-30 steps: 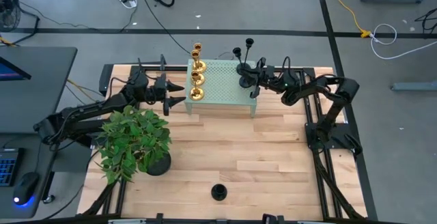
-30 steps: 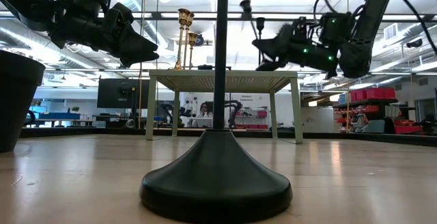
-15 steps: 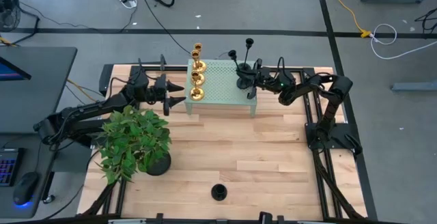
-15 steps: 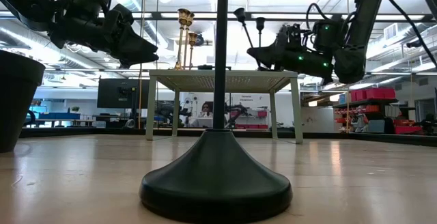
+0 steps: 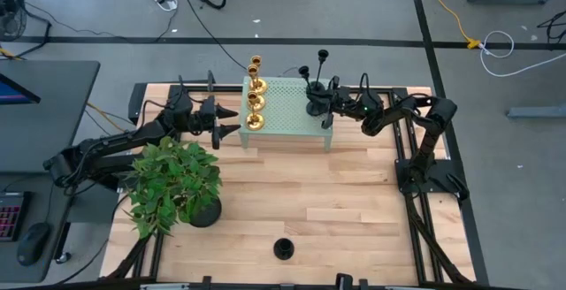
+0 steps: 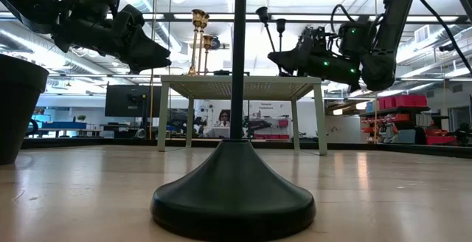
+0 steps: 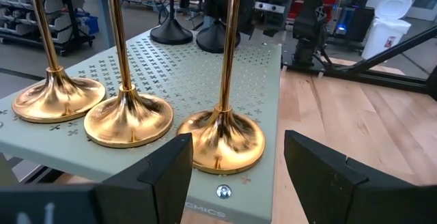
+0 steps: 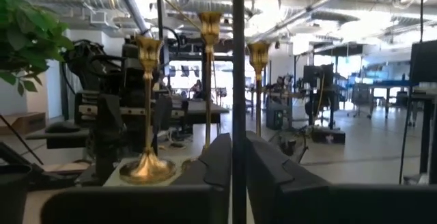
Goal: Pick & Place candle stick holders
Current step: Put the top black candle holder on the shelf, then put the black candle holder on the shelf
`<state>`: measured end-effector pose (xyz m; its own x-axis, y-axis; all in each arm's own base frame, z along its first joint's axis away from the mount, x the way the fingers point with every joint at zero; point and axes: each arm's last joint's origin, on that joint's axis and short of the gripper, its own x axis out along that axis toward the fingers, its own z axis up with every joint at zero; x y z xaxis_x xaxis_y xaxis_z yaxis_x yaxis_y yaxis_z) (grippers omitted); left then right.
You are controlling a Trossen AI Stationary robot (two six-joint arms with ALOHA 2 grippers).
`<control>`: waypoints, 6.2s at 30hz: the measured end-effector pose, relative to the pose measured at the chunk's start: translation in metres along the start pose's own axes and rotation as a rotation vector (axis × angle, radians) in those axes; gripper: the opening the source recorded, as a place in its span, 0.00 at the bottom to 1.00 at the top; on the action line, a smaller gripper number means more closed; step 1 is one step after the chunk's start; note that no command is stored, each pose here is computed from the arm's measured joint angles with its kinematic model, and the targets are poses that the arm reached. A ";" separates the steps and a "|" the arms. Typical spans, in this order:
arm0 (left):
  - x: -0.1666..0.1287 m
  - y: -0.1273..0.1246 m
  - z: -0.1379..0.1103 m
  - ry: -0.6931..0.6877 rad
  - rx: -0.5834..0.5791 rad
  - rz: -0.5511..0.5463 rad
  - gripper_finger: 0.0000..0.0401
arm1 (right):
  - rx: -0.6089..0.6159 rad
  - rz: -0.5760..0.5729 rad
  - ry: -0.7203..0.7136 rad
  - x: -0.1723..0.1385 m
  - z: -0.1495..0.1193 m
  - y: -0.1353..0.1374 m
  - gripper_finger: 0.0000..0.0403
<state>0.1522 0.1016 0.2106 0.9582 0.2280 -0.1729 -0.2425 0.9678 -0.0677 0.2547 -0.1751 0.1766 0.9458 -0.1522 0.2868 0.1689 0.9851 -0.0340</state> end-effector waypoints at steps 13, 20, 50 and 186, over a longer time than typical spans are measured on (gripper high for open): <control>0.000 0.000 0.000 0.000 -0.003 0.000 0.58 | 0.007 0.000 0.004 0.000 -0.001 0.000 0.18; 0.000 0.000 0.000 -0.001 -0.003 0.000 0.58 | 0.026 -0.001 0.002 0.000 0.000 0.000 0.19; 0.000 0.000 0.000 0.000 -0.004 0.000 0.58 | 0.001 0.033 0.012 -0.018 0.042 0.004 0.44; 0.000 0.000 0.000 -0.001 -0.021 0.008 0.58 | 0.205 0.657 0.553 0.031 -0.010 0.378 0.01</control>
<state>0.1521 0.1018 0.2107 0.9563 0.2358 -0.1729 -0.2533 0.9635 -0.0868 0.3506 0.1915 0.1626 0.8419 0.4852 -0.2363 -0.4594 0.8740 0.1582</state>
